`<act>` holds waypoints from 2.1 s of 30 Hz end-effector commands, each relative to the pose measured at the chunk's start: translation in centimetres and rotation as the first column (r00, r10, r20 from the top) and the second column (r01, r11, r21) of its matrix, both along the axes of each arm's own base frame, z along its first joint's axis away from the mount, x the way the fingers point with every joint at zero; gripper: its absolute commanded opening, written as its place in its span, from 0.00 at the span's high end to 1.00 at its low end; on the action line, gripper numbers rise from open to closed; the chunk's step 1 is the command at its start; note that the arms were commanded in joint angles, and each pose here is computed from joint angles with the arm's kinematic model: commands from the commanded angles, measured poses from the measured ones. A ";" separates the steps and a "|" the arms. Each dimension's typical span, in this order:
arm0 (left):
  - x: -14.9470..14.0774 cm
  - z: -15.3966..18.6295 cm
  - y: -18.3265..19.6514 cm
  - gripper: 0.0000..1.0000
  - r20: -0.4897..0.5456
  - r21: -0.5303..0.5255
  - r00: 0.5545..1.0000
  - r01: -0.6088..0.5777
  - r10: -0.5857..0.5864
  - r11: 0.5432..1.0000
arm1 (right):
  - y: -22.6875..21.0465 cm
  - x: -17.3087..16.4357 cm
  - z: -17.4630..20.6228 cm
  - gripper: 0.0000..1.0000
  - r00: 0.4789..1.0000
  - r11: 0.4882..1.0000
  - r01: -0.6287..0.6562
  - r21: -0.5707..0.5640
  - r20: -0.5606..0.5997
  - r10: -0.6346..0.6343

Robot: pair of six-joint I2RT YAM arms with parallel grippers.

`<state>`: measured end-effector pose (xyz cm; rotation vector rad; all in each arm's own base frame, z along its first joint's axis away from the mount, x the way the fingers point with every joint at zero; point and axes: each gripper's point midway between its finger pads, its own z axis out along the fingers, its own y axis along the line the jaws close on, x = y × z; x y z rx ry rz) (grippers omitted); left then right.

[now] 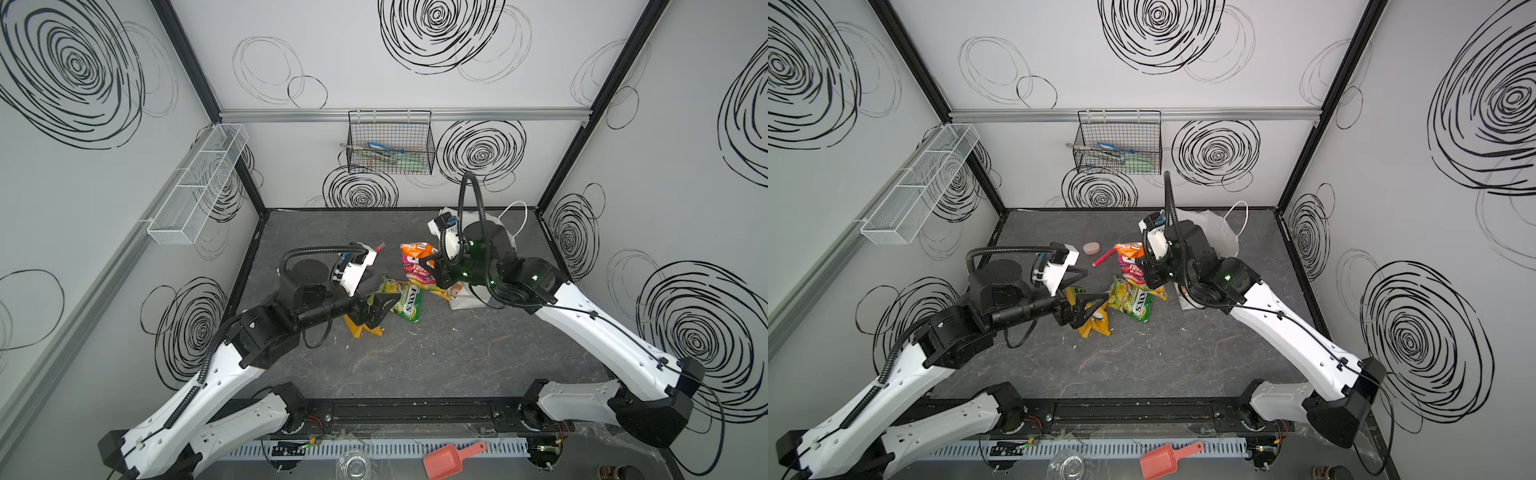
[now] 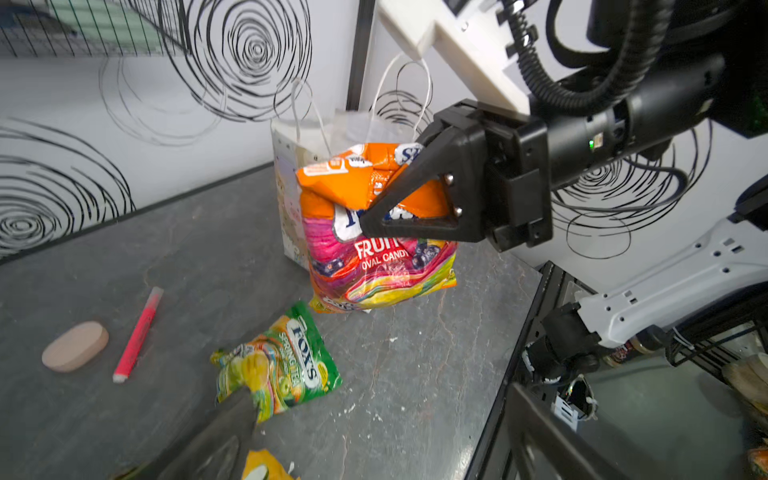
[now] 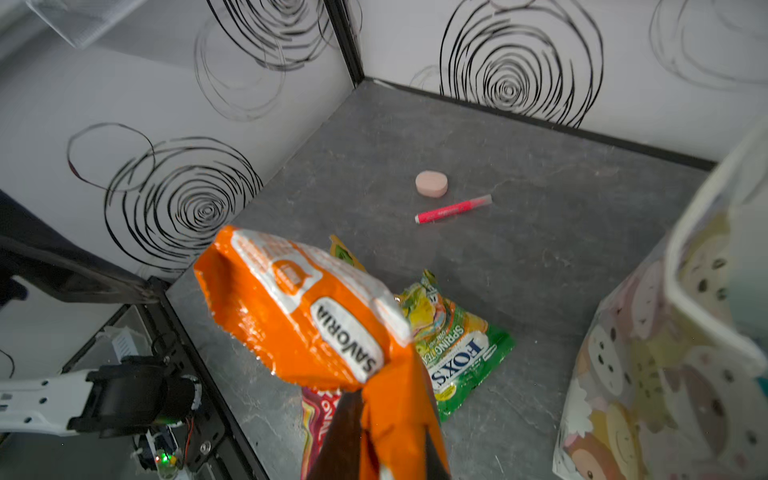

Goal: Take the snacks out of the paper bag
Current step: Place the snack on the snack.

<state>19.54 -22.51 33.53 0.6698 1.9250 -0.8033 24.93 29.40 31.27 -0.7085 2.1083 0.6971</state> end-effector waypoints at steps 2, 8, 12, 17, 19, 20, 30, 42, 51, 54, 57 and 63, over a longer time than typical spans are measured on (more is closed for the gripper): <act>-1.0 -4.6 2.2 0.04 -0.185 0.070 0.972 -0.132 0.143 0.989 | 1.3 -0.4 -1.9 1.00 1.000 1.000 -0.002 0.023 0.002 0.002; -2.7 -7.7 3.6 0.04 -0.305 0.076 0.928 -0.200 0.214 0.977 | 2.3 -0.6 -8.6 1.00 0.991 0.997 0.064 0.036 -0.123 -0.059; -3.0 -9.7 4.1 0.04 -0.346 0.099 0.904 -0.231 0.251 0.968 | 3.5 -1.0 -12.3 1.00 0.971 0.992 0.105 0.076 -0.221 -0.086; -3.3 -10.7 3.9 0.04 -0.345 0.107 0.909 -0.210 0.234 0.972 | 6.1 -2.3 -15.7 1.00 0.951 0.996 0.075 0.057 -0.305 -0.055; -3.4 -10.6 3.7 0.04 -0.340 0.093 0.915 -0.199 0.219 0.976 | 7.1 -2.7 -16.8 1.00 0.946 0.998 0.037 0.050 -0.323 -0.019; -3.5 -10.6 3.6 0.04 -0.340 0.085 0.916 -0.195 0.213 0.977 | 7.6 -2.9 -17.3 1.00 0.942 0.999 0.019 0.045 -0.335 -0.003; -3.5 -9.9 3.6 0.04 -0.326 0.051 0.923 -0.199 0.204 0.979 | 6.4 -1.2 -21.2 0.60 0.951 0.993 0.085 -0.081 -0.290 -0.105; -3.0 -9.5 2.7 0.04 -0.318 0.052 0.929 -0.182 0.189 0.982 | 3.3 0.3 -19.3 0.36 0.968 0.969 0.174 -0.175 -0.152 -0.202; -2.8 -7.9 1.1 0.04 -0.298 -0.011 0.947 -0.131 0.122 0.991 | 3.2 0.6 -14.0 0.25 0.978 0.984 0.157 -0.079 -0.126 -0.166; -2.7 -6.7 0.6 0.04 -0.275 -0.042 0.956 -0.113 0.097 0.993 | 3.1 0.8 -10.4 0.22 0.986 0.989 0.146 -0.022 -0.076 -0.148; -2.5 -5.0 0.0 0.04 -0.235 -0.082 0.969 -0.095 0.073 0.992 | 2.7 1.0 -5.8 0.20 0.991 0.990 0.126 0.059 0.048 -0.129; -1.5 -1.5 -1.2 0.04 -0.140 -0.129 0.989 -0.064 0.046 0.990 | -1.2 2.3 3.8 0.11 0.948 0.956 0.173 0.236 0.225 -0.226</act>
